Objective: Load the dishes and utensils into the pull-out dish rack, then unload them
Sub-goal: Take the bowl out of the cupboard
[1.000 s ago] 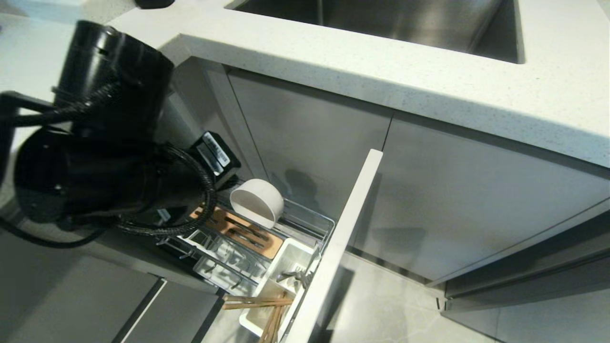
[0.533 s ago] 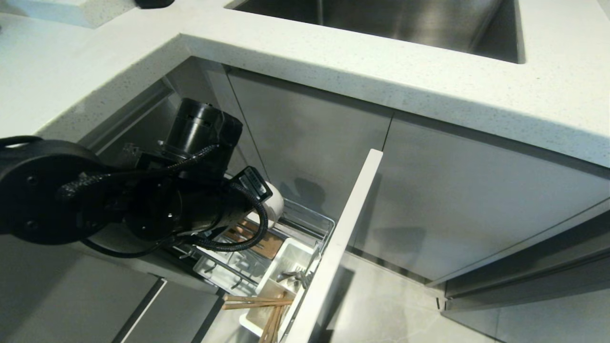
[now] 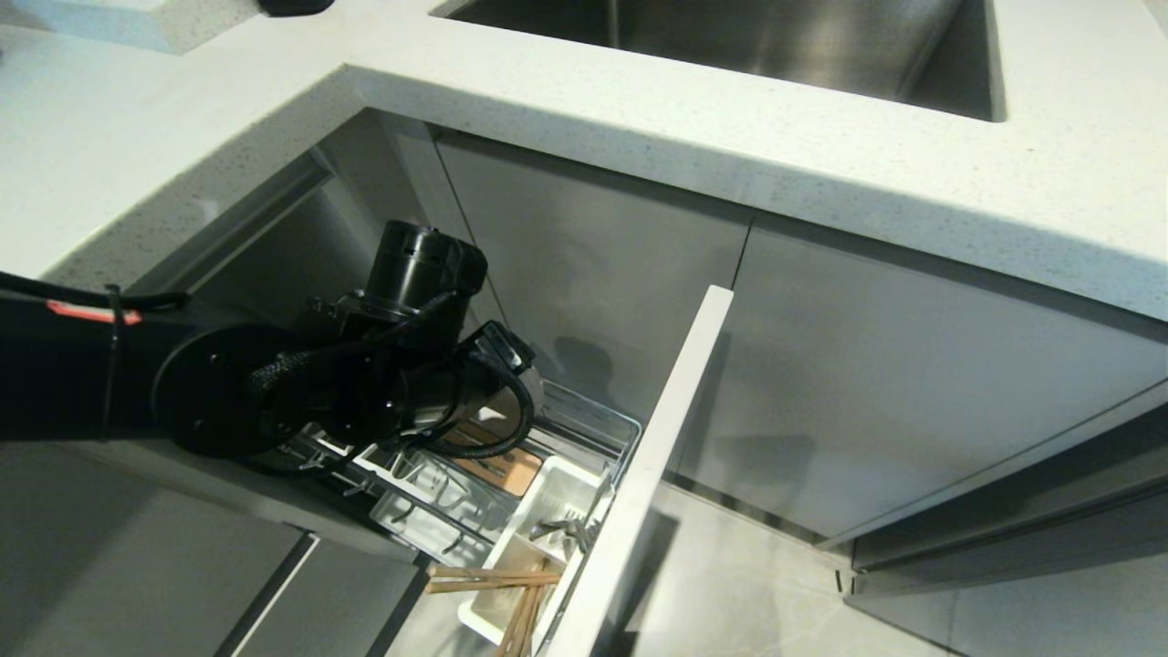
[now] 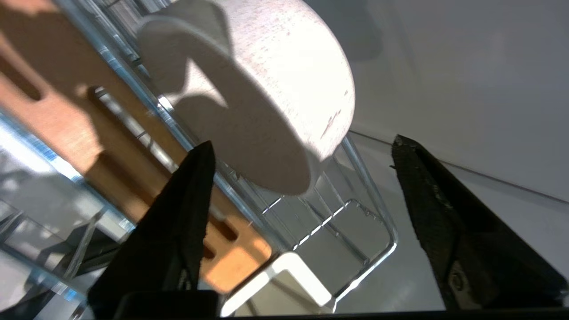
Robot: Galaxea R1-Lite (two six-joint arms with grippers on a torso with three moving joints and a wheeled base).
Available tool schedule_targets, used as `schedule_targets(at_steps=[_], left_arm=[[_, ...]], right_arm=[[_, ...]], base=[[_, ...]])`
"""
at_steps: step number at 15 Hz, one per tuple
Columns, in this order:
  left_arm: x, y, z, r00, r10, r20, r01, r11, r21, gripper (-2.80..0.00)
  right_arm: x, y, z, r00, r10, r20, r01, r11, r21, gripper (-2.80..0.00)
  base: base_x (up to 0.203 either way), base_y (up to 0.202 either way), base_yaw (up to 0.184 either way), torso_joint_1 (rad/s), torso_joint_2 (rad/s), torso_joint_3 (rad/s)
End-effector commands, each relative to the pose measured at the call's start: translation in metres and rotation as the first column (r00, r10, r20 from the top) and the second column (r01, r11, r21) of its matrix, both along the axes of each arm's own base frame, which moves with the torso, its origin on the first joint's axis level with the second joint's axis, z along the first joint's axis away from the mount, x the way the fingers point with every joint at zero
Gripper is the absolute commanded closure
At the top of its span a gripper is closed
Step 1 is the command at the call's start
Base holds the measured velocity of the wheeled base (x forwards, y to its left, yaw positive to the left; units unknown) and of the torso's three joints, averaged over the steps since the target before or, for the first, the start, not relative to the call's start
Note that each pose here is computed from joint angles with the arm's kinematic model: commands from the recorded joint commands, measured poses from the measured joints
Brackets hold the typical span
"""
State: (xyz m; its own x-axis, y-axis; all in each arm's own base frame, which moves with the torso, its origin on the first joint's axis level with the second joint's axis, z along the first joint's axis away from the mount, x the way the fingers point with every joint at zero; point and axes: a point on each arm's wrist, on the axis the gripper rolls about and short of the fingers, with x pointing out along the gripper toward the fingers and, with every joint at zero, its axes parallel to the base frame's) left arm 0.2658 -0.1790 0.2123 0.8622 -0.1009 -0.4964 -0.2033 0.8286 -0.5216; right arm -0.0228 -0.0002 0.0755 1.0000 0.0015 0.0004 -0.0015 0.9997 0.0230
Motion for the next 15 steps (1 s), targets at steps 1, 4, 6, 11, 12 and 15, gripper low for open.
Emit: schedule_targets(at_steps=[1, 4, 6, 11, 12, 15], left_arm=[[0.012, 0.0, -0.01, 1.0, 0.004, -0.013, -0.004, 1.0, 0.003, -2.8], [0.022, 0.001, -0.009, 0.999, -0.036, 0.02, 0.037, 0.999, -0.023, -2.8], [0.031, 0.004, -0.014, 0.999, -0.037, 0.022, 0.038, 0.999, -0.022, -2.8], [0.037, 0.007, -0.011, 0.997, -0.055, 0.057, 0.057, 0.998, -0.033, -2.8], [0.038, 0.007, -0.011, 0.996, -0.062, 0.062, 0.064, 0.997, -0.031, -2.8], [0.038, 0.007, -0.012, 0.994, -0.088, 0.06, 0.091, 0.995, -0.037, -2.8]], right_arm=[[0.0, 0.0, 0.0, 1.0, 0.0, -0.002, 0.0, 1.0, 0.0, 0.0], [0.0, 0.0, 0.0, 1.0, 0.0, -0.002, 0.0, 1.0, 0.0, 0.0], [0.0, 0.0, 0.0, 1.0, 0.001, -0.002, -0.001, 1.0, 0.0, 0.0], [0.0, 0.0, 0.0, 1.0, 0.0, -0.002, 0.0, 1.0, 0.0, 0.0], [0.0, 0.0, 0.0, 1.0, 0.0, -0.002, 0.0, 1.0, 0.0, 0.0], [0.0, 0.0, 0.0, 1.0, 0.0, -0.002, 0.0, 1.0, 0.0, 0.0]], base=[[0.0, 0.0, 0.0, 0.0, 0.0, 0.0], [0.0, 0.0, 0.0, 0.0, 0.0, 0.0], [0.0, 0.0, 0.0, 0.0, 0.0, 0.0], [0.0, 0.0, 0.0, 0.0, 0.0, 0.0], [0.0, 0.0, 0.0, 0.0, 0.0, 0.0], [0.0, 0.0, 0.0, 0.0, 0.0, 0.0]])
